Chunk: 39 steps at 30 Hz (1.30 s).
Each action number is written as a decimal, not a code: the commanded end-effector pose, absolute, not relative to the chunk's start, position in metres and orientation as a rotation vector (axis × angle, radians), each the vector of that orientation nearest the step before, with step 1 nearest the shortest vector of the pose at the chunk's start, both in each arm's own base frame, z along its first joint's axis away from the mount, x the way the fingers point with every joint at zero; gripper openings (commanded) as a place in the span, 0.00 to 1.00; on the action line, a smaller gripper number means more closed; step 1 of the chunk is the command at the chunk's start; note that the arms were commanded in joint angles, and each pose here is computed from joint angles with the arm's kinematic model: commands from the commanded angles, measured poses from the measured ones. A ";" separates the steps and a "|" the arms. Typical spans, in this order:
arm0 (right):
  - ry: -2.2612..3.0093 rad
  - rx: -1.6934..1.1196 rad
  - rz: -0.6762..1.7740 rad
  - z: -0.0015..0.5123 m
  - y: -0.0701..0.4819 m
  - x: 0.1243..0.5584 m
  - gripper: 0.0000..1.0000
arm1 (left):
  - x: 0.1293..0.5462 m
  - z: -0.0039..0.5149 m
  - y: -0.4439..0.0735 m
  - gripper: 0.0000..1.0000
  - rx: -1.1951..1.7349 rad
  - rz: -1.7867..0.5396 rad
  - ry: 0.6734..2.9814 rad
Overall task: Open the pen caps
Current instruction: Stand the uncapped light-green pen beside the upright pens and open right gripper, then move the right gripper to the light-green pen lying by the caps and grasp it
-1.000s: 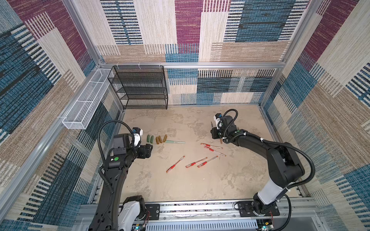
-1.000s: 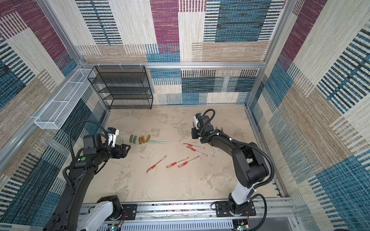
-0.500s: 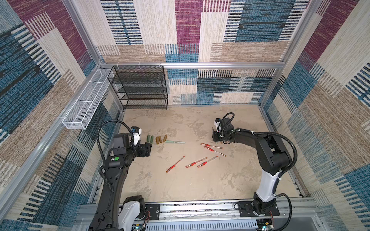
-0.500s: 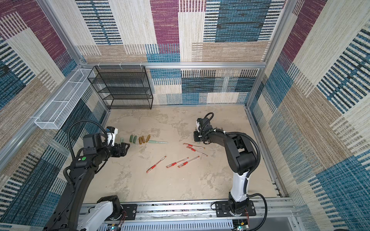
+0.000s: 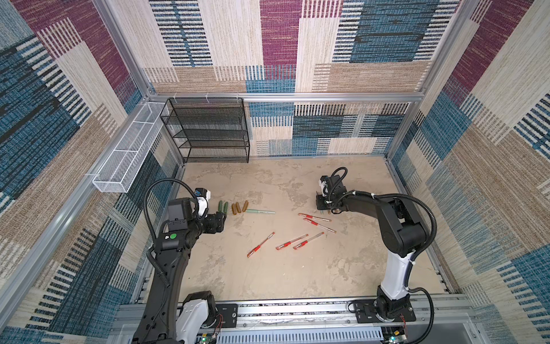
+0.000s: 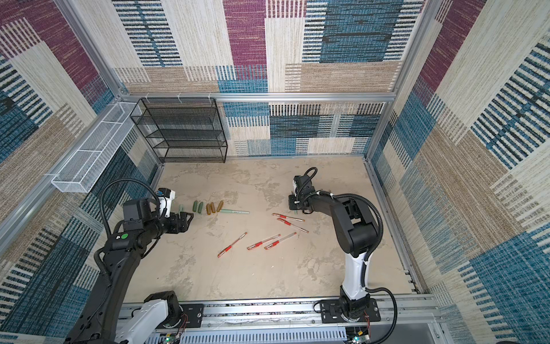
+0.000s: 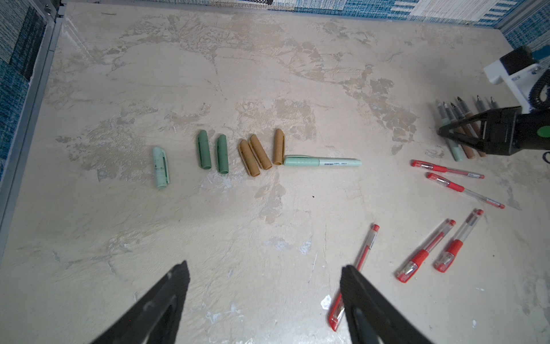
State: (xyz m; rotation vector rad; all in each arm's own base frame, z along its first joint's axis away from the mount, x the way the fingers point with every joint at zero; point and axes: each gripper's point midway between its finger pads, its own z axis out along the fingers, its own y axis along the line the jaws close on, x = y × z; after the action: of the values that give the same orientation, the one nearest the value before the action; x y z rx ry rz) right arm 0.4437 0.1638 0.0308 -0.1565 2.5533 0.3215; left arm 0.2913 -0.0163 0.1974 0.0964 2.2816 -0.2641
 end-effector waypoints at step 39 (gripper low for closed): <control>2.406 -1.066 0.654 0.052 0.430 0.405 0.61 | 0.293 0.200 -0.012 0.84 0.073 -0.250 2.254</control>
State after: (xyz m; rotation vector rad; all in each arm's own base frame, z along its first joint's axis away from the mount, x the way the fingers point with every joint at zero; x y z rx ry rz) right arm 0.4081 0.4270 0.0605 -1.0305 2.3854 0.6622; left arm 0.2905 -0.0130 0.1975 0.0769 2.2701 -0.2556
